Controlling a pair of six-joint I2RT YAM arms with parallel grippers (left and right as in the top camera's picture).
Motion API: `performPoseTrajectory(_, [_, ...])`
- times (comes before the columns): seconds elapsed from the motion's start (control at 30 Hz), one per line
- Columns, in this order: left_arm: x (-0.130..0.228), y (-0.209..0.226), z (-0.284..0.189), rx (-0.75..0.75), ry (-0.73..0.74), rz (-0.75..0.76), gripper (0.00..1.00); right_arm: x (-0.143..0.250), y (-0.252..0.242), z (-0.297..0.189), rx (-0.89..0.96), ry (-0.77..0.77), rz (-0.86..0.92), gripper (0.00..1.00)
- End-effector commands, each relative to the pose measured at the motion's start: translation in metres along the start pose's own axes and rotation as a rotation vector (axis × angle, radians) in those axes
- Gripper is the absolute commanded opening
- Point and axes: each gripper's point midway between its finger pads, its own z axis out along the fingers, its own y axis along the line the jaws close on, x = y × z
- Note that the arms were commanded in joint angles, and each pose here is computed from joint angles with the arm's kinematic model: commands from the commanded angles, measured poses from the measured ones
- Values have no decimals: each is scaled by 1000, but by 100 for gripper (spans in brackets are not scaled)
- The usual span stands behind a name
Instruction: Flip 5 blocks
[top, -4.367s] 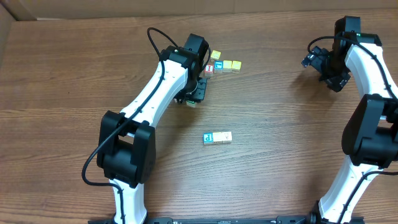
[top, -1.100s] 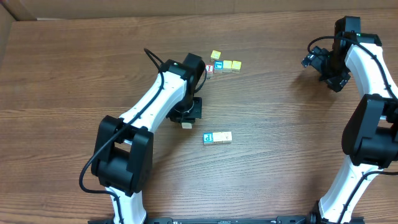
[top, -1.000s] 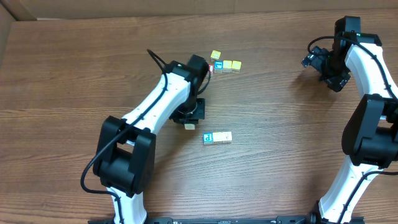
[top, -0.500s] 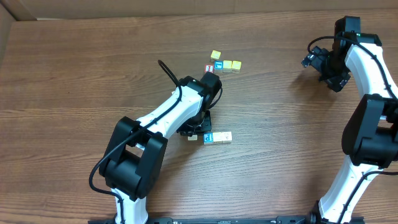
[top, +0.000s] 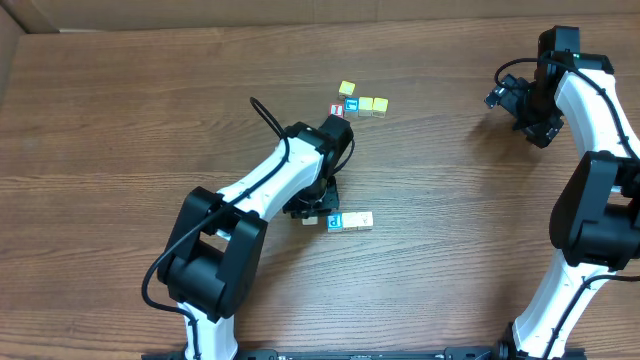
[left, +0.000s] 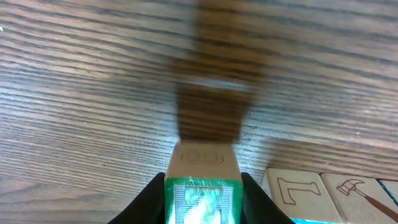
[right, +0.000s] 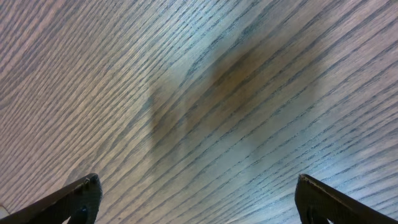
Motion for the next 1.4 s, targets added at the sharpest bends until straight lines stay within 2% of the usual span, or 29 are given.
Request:
performPoseTrajectory(0.0, [-6,0,-10,42,-12,-7,29,-8,7,-17,-29,-43,-8,100])
performPoseTrajectory(0.2, [-10,-9,-19,106,0,21,31,-8,7,-17,-29,-43,-8,100])
performPoseTrajectory(0.53, [-39,5,-56,129,-81,-2,35,-8,7,-17,-29,-43,-8,100])
performPoseTrajectory(0.57, [-39,7,-55,121,-79,-2,32,-8,7,-17,-29,-43,-8,100])
performPoseTrajectory(0.6, [-39,12,-51,99,-79,-6,23,-8,7,-17,-29,-43,-8,100])
performPoseTrajectory(0.63, [-40,14,-50,87,-83,-9,18,-8,7,-17,-29,-43,-8,100])
performPoseTrajectory(0.67, [-41,17,-47,71,-90,-14,7,-8,7,-17,-29,-43,-9,100])
performPoseTrajectory(0.7, [-42,18,-44,65,-99,-17,4,-8,7,-17,-29,-43,-8,100])
performPoseTrajectory(1.03, [-30,16,-4,83,-73,-13,4,-8,7,-17,-29,-43,-8,100])
performPoseTrajectory(1.37, [-12,-1,-4,193,14,50,4,-8,7,-17,-29,-43,-8,100])
